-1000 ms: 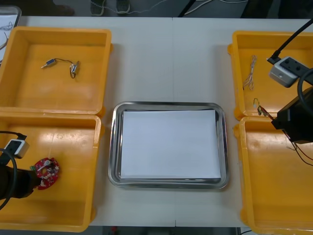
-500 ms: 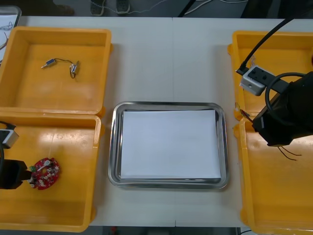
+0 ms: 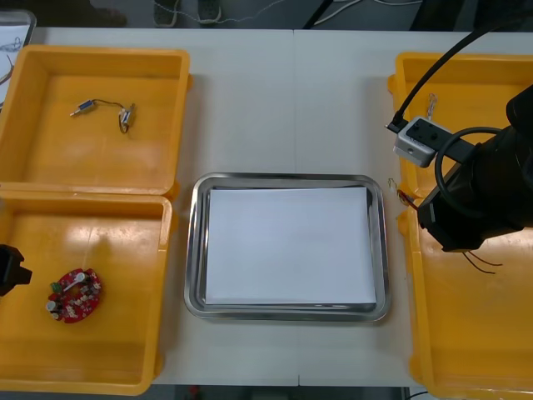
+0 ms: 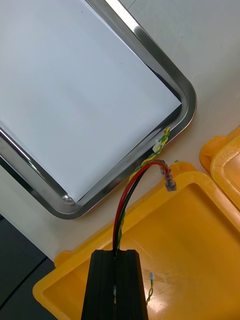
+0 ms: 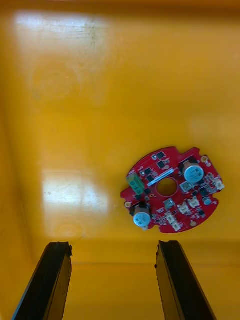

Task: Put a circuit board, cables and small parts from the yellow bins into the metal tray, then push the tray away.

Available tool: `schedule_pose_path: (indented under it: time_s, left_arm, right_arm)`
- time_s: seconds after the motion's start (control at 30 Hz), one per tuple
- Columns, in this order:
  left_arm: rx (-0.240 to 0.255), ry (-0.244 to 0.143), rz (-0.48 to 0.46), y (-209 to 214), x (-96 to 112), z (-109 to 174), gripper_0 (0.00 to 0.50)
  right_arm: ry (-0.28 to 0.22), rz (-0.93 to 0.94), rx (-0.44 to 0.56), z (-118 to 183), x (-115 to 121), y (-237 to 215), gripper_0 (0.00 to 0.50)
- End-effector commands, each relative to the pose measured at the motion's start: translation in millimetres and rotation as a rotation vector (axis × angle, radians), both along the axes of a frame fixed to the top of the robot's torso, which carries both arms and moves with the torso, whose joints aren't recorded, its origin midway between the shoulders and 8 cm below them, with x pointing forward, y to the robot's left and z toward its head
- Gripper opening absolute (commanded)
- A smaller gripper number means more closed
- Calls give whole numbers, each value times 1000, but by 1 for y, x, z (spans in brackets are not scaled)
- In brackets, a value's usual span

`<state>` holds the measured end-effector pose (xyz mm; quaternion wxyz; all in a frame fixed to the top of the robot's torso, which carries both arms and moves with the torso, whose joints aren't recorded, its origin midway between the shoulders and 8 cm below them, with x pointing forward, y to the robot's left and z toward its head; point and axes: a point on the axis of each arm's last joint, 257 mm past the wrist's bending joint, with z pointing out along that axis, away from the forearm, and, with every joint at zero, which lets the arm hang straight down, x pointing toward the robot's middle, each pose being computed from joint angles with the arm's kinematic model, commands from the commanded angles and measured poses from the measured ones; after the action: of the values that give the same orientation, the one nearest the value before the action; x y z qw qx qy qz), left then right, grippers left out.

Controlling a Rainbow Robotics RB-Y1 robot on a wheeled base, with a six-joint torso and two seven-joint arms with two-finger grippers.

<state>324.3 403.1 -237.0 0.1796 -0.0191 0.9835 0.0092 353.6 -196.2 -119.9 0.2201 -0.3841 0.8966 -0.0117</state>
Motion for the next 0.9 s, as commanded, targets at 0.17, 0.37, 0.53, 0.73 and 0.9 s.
schedule_pose_path:
  time_s: [0.17,0.37,0.53,0.73,0.9]
  left_arm:
    - [-151,-88,282,-15,23,19,500]
    - [-218,-85,371,-16,27,10,500]
    - [-262,-52,445,-10,30,-9,500]
    - [-266,-29,481,-8,30,-23,500]
    - [-216,-16,488,-7,28,-37,500]
  right_arm:
    - [-38,-30,-28,12,7,-11,0]
    - [-40,-25,-31,12,5,-10,0]
    - [-42,-26,-30,13,6,-10,0]
    - [-43,-27,-32,13,6,-11,0]
    - [-41,-28,-34,12,6,-11,0]
